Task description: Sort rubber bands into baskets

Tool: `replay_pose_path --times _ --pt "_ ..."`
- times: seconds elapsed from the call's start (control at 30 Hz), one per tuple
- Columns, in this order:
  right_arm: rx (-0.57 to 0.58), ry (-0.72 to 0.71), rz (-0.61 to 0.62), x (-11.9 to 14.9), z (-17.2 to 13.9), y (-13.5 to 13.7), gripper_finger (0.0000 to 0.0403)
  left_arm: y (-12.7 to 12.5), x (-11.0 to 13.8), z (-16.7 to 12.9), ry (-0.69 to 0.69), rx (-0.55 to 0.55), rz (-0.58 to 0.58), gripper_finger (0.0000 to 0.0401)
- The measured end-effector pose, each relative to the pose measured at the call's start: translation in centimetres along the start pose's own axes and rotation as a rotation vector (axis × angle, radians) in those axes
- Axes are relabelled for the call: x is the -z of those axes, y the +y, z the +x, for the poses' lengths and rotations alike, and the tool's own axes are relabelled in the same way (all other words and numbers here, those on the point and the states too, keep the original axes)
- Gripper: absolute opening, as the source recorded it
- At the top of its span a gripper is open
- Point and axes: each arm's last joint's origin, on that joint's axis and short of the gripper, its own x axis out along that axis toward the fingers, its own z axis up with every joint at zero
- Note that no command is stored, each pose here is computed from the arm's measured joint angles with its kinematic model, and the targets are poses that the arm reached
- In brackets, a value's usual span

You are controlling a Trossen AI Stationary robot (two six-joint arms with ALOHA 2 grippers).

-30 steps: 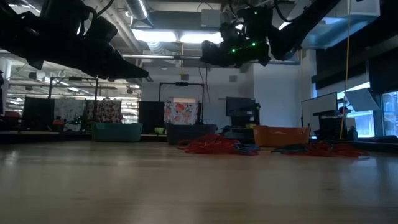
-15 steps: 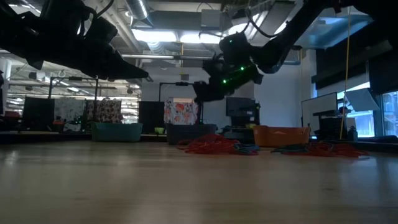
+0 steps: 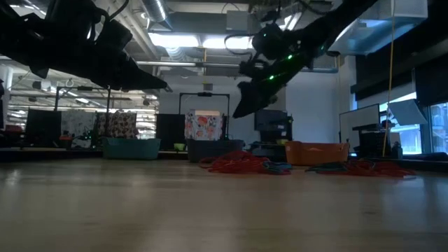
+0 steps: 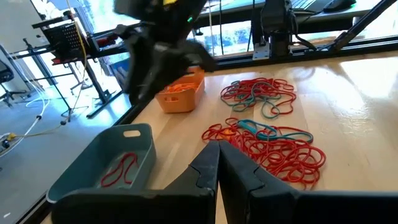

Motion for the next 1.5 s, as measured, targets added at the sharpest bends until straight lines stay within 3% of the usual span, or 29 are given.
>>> replay_pose_path --times 0.17,0.3,0.5,0.73,0.87,1.17,1.33,1.5 --pt "-0.261 0.082 -0.05 0.6 -1.0 3.5 0.019 0.0 0.0 0.0 -0.002 0.0 -0.002 0.0005" --pt "-0.343 0.105 -0.122 1.4 -0.4 7.0 0.019 0.0 0.0 0.0 -0.003 -0.001 -0.007 0.0005" --pt "-0.314 0.15 -0.201 3.2 1.3 10.0 0.0191 0.0 0.0 0.0 -0.005 -0.001 -0.006 0.0005" --pt "-0.299 0.204 -0.202 4.5 2.5 10.2 0.0186 0.0 -0.1 0.0 -0.005 -0.001 -0.006 0.0005" --pt "-0.26 0.186 -0.203 4.3 2.6 10.1 0.0149 0.0 -0.1 0.0 -0.005 -0.001 -0.005 0.0005" --pt "-0.319 0.231 -0.198 4.7 2.4 10.2 0.004 0.0 -0.1 0.0 -0.005 -0.001 -0.005 0.0005" --pt "-0.275 0.231 -0.208 4.7 2.5 10.1 0.0007 0.0 -0.1 0.0 -0.006 -0.001 -0.005 0.0005" --pt "-0.223 0.193 -0.244 4.3 2.2 10.8 0.0007 0.0 -0.1 0.0 -0.006 -0.001 -0.005 0.0005"
